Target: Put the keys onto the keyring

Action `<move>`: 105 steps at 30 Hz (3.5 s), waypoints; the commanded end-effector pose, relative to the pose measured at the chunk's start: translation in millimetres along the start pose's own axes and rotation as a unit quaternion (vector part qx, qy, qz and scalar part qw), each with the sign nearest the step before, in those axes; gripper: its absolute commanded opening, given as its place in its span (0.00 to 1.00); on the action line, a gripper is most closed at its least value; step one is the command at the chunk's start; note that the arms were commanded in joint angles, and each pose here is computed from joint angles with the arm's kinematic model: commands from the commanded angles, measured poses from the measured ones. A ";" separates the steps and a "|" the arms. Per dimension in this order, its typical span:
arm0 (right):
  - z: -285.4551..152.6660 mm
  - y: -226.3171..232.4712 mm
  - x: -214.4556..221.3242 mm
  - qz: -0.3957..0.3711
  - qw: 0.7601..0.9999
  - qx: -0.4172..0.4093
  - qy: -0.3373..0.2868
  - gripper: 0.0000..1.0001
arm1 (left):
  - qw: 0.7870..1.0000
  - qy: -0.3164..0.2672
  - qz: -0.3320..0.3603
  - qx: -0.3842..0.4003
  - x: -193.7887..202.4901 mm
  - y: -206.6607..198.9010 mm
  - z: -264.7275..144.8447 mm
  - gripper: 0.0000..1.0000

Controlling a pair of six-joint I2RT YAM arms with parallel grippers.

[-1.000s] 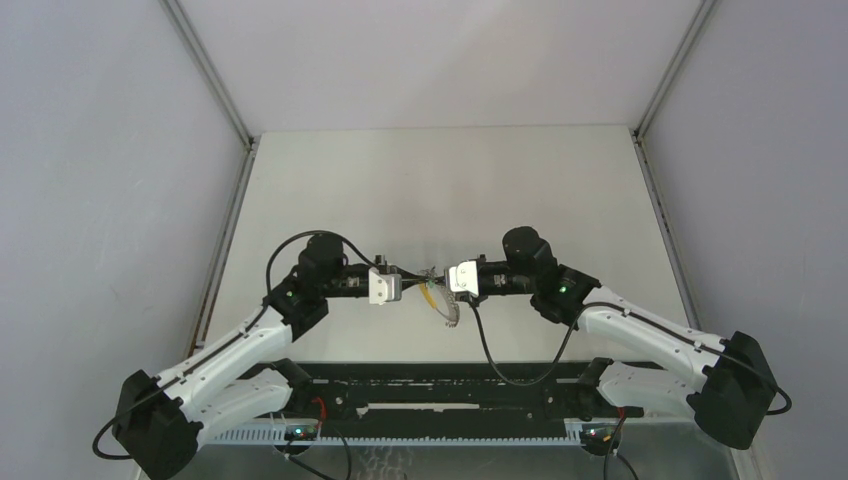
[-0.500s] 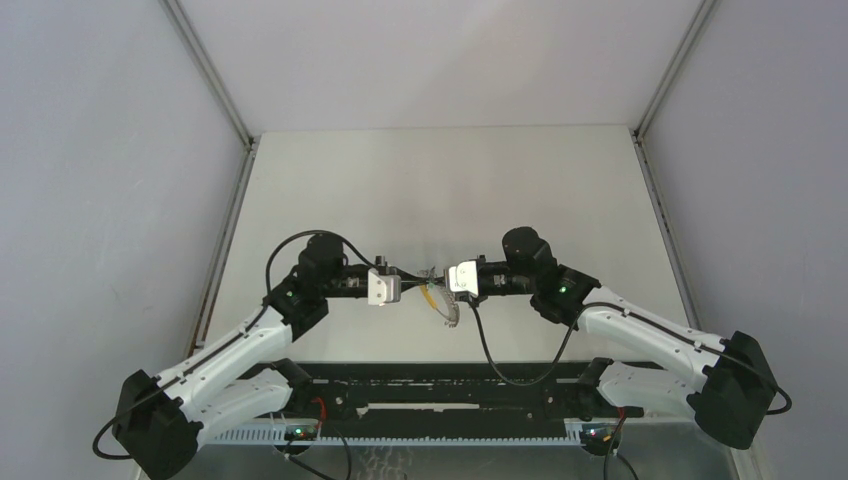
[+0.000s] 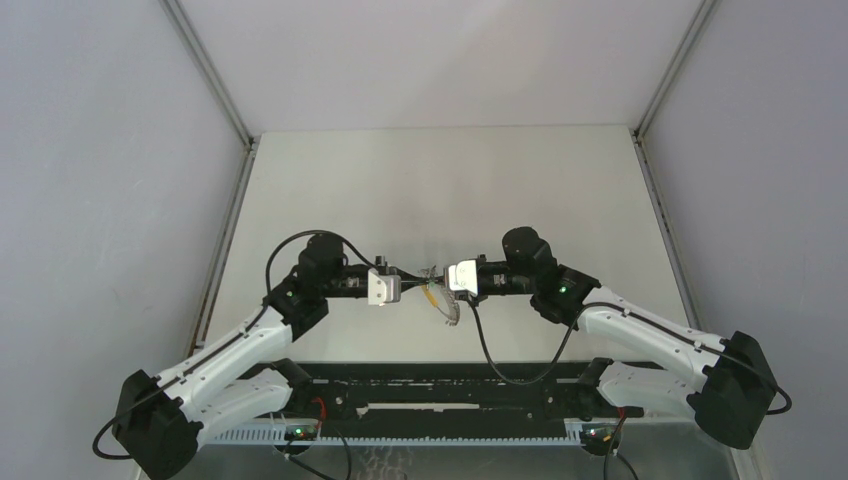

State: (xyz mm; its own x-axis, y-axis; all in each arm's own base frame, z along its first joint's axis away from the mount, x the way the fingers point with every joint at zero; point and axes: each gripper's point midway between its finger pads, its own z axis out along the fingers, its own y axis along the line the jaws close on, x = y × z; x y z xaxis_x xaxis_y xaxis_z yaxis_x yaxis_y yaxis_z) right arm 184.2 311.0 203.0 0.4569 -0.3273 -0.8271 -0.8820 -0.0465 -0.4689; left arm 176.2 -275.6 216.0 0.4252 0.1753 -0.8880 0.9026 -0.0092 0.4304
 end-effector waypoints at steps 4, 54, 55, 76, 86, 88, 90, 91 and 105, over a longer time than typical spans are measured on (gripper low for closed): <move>-5.8 -22.7 -39.9 -0.033 0.998 0.031 -0.050 0.00 | 0.999 -0.033 0.029 -0.011 -33.6 18.0 0.4 0.00; -4.7 -22.4 -42.1 -0.032 0.998 0.030 -0.054 0.00 | 0.999 -0.036 0.034 -0.015 -37.1 18.8 -1.0 0.00; -4.9 -22.5 -42.5 -0.031 0.998 0.031 -0.054 0.00 | 0.999 -0.037 0.033 -0.014 -37.7 18.6 -1.0 0.00; -4.7 -22.0 -55.2 -0.009 0.996 0.027 -0.082 0.00 | 0.999 -0.033 0.032 -0.026 -37.5 21.4 5.1 0.00; -4.4 -24.8 -60.3 0.013 0.995 0.034 -0.093 0.00 | 0.996 -0.063 0.039 -0.051 -45.9 24.6 5.8 0.00; -4.6 -26.3 -61.6 0.017 0.995 0.037 -0.095 0.00 | 0.996 -0.063 0.038 -0.050 -45.4 23.8 6.1 0.00; -4.9 -26.6 -62.0 0.017 0.995 0.037 -0.096 0.00 | 0.996 -0.060 0.038 -0.053 -44.1 24.0 5.5 0.00; -5.5 -26.3 -61.4 0.017 0.995 0.038 -0.094 0.00 | 0.996 -0.058 0.039 -0.054 -43.4 23.9 4.6 0.00; -22.9 -29.2 -55.8 -0.003 0.995 0.056 -0.082 0.00 | 0.997 -0.015 0.043 -0.068 -24.0 23.5 -0.5 0.00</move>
State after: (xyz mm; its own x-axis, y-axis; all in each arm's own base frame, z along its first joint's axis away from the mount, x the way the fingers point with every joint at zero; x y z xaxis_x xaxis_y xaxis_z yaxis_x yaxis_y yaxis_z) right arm 181.6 308.3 238.9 0.4088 -0.2381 -0.8810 -0.9016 0.0444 -0.4304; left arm 186.1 -280.6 243.2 0.4742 0.1512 -0.8674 0.8656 0.1003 0.4906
